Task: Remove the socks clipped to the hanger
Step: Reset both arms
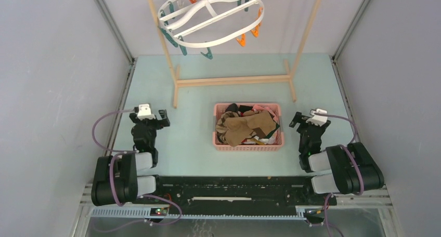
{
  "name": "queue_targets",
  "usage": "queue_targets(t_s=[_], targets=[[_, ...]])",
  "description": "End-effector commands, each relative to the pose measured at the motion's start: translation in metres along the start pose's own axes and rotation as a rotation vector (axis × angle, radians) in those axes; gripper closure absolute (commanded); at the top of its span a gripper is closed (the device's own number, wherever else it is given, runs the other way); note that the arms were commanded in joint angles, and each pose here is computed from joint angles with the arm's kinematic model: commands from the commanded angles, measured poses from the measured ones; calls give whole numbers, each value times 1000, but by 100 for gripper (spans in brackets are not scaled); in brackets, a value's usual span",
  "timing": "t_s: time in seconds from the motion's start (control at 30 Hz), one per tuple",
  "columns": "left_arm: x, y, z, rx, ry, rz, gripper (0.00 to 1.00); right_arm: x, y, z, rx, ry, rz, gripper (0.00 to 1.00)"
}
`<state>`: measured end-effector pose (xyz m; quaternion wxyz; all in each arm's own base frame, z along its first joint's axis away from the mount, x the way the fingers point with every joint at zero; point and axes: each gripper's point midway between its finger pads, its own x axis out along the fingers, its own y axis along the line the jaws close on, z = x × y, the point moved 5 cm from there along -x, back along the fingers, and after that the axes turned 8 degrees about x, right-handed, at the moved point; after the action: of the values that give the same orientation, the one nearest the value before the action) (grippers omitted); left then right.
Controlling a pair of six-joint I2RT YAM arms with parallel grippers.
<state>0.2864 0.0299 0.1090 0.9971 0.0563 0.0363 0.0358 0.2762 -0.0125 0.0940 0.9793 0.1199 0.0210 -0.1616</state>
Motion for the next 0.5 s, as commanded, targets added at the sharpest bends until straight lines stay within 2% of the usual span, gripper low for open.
queue_targets(t_s=[0.0,0.07,0.13,0.47], targets=[[17,10,26,-8,-58,95,0,18,18,15,-38,-4,66,0],[17,10,26,-6,-55,96,0,37,12,21,17,30,50,0],[16,10,26,-6,-57,96,0,37,9,19,44,66,65,0],[15,9,27,-6,-61,95,0,36,12,19,25,55,56,0]])
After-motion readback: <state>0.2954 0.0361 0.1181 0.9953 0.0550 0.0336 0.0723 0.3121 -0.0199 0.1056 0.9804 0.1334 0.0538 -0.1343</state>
